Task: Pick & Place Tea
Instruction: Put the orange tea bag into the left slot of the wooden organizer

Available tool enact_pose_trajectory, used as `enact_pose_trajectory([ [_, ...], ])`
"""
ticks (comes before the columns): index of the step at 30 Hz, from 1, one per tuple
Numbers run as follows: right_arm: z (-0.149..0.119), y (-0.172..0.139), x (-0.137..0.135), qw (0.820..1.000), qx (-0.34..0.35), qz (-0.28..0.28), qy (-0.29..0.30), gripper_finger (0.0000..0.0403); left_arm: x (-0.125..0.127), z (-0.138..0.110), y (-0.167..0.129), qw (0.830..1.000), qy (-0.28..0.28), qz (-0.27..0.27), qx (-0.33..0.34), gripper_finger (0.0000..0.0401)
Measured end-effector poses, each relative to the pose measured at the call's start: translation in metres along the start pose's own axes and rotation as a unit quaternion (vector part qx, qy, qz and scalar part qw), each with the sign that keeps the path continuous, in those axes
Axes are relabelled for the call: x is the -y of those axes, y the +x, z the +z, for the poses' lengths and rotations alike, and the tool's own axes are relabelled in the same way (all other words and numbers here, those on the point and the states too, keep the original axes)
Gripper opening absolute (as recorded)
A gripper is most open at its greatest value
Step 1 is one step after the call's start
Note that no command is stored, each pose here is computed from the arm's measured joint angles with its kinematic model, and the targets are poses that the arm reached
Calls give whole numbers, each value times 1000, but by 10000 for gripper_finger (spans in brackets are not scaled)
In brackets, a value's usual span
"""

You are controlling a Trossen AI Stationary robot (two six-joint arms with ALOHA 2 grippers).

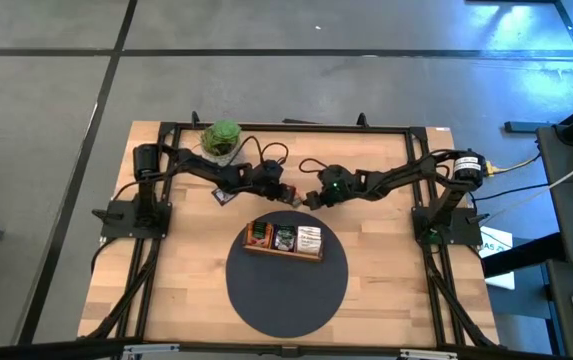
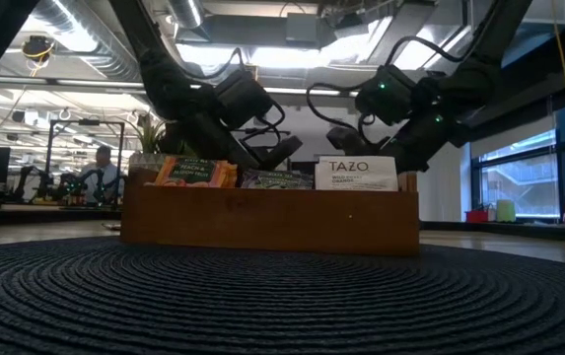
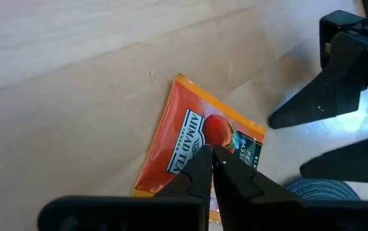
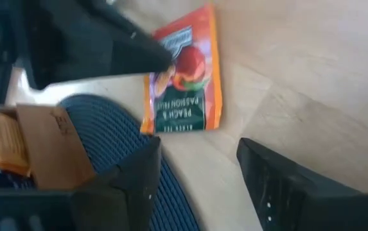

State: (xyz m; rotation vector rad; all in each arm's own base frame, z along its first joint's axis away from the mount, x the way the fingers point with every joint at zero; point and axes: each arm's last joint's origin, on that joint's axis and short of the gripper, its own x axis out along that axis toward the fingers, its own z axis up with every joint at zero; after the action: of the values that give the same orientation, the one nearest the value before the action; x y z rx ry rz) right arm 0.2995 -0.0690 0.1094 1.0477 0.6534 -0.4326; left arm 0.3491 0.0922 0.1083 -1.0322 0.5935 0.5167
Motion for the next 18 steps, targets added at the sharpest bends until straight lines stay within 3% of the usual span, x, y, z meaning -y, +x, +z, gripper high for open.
enact_pose_trajectory([
  [14,0,0,2,999,9,-14,38,206,8,-9,0,1000,-25,-5,-3,8],
  [18,1,0,1,1000,8,-15,24,194,8,-7,-1,1000,15,-4,3,5],
])
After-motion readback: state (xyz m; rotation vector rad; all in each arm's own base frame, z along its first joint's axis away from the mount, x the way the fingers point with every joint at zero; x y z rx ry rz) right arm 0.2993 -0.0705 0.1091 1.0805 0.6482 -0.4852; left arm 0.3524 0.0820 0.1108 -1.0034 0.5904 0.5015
